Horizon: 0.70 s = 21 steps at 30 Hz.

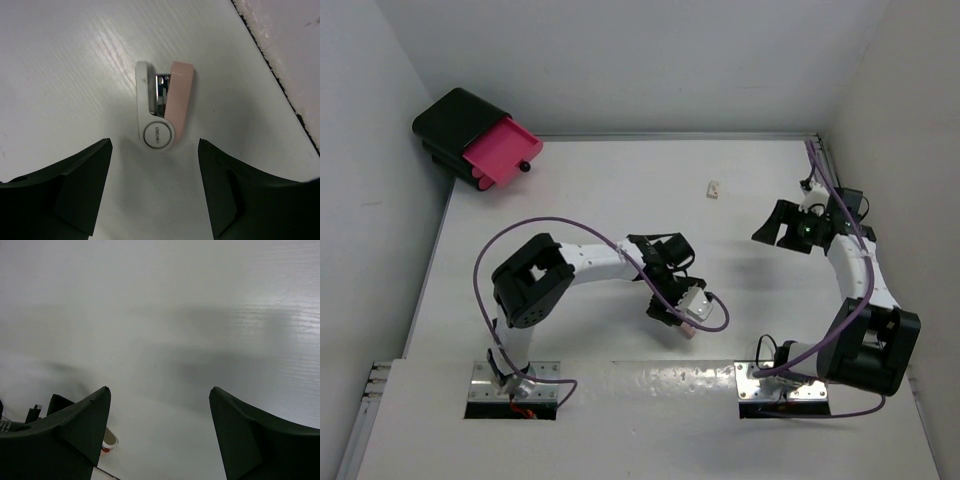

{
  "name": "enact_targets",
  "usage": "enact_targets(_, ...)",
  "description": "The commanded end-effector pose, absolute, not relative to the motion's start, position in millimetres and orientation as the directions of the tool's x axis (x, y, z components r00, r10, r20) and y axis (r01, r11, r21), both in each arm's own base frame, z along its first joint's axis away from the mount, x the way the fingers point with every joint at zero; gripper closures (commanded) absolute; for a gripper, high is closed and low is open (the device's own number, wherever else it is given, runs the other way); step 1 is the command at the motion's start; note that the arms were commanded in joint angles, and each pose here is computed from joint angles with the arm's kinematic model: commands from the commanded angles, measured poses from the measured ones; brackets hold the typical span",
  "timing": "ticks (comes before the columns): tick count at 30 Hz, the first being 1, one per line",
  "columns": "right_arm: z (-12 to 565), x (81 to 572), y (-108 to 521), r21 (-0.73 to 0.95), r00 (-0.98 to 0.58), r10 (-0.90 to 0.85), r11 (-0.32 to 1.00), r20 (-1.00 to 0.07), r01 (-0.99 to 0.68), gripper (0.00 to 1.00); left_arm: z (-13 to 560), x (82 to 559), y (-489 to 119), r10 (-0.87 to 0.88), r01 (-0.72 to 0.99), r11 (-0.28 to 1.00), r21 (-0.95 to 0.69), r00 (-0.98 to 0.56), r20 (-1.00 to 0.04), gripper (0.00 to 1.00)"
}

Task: Sort the stationery into containers
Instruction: Grab a piece of stationery with the left arm

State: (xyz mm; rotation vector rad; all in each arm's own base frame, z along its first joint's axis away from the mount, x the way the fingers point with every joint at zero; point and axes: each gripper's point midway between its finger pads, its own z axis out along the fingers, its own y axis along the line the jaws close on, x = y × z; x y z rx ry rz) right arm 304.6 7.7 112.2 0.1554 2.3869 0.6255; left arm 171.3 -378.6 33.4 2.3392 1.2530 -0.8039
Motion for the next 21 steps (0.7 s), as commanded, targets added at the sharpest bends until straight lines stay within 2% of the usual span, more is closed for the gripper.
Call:
enact_targets(1, 119.3, 303.3, 10.9, 0.476, -0.756, 0.252, 0.875, -0.604, -0.089, 0.21, 32.4, 173.7, -403.1, 0.593, 0.84, -0.531, 0.112, 0.463, -0.659, 0.25)
enact_targets(8, 117.7, 301.4, 11.3, 0.485, -0.759, 0.258, 0.87, -0.597, -0.085, 0.21, 20.0, 162.4, -421.7, 0.575, 0.83, -0.544, 0.123, 0.475, -0.666, 0.26)
enact_targets(11, 116.2, 300.8, 9.4, 0.479, -0.759, 0.256, 0.874, -0.598, -0.084, 0.21, 10.0, 153.0, -420.1, 0.58, 0.827, -0.554, 0.095, 0.465, -0.668, 0.31)
enact_targets(15, 112.7, 299.1, 7.4, 0.483, -0.761, 0.267, 0.873, -0.592, -0.07, 0.22, -0.4, 147.9, -415.8, 0.598, 0.836, -0.545, 0.066, 0.443, -0.668, 0.47)
enact_targets(18, 110.4, 298.5, 6.7, 0.482, -0.761, 0.268, 0.874, -0.591, -0.066, 0.22, -3.0, 152.0, -408.3, 0.619, 0.851, -0.521, 0.068, 0.431, -0.657, 0.63)
enact_targets(21, 109.5, 302.7, 6.6, 0.49, -0.758, 0.279, 0.869, -0.589, -0.062, 0.22, 1.3, 168.4, -396.3, 0.656, 0.892, -0.45, 0.046, 0.365, -0.661, 0.71)
